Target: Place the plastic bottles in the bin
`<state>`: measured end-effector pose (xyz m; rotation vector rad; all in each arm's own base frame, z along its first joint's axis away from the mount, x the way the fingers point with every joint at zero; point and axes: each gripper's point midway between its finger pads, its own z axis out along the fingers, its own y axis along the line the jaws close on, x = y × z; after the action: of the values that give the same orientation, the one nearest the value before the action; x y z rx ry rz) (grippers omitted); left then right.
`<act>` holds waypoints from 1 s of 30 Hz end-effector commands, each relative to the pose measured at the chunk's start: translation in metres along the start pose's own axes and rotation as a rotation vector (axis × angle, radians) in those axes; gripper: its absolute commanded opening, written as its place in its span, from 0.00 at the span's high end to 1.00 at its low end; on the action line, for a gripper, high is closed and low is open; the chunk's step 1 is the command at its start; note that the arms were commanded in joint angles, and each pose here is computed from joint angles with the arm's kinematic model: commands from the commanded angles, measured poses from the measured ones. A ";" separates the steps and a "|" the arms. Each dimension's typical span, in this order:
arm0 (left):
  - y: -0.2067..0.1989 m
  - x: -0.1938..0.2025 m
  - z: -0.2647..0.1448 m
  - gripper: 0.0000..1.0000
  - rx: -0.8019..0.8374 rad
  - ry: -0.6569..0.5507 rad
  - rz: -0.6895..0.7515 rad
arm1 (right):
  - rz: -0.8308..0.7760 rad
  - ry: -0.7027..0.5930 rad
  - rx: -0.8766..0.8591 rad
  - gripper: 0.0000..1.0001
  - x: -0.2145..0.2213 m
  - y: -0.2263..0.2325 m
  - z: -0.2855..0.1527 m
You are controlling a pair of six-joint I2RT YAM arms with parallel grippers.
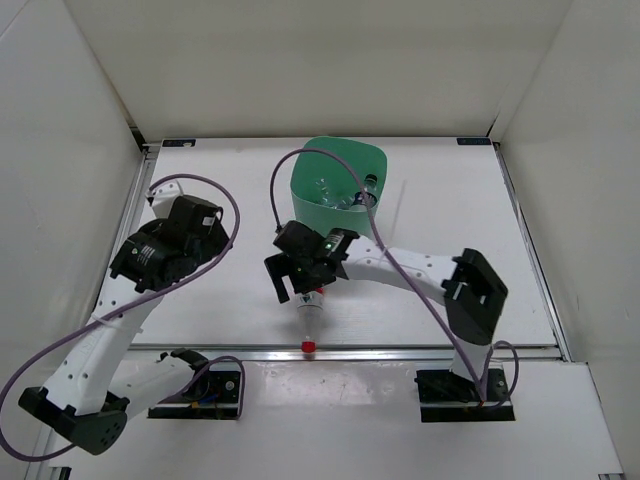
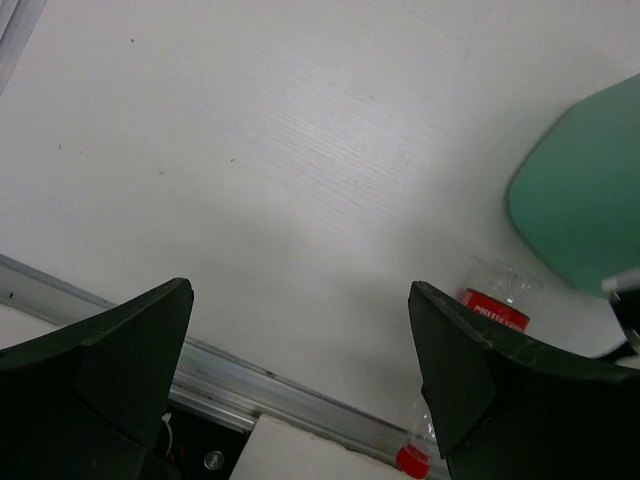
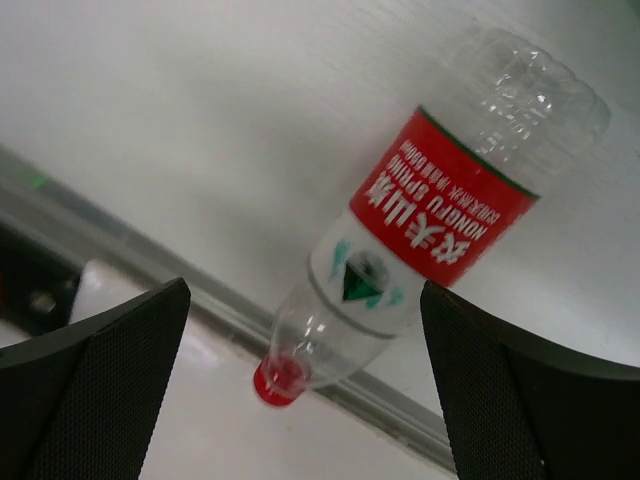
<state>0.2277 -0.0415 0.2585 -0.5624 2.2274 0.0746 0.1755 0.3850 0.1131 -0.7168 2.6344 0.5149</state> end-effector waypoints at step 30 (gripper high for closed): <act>0.009 0.019 0.002 0.00 -0.011 0.044 -0.032 | -0.076 -0.320 0.119 0.85 -0.091 0.018 -0.149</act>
<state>0.2060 -0.0412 0.2335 -0.5775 2.3216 0.0742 0.1751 0.3842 0.1443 -0.7498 2.6169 0.2929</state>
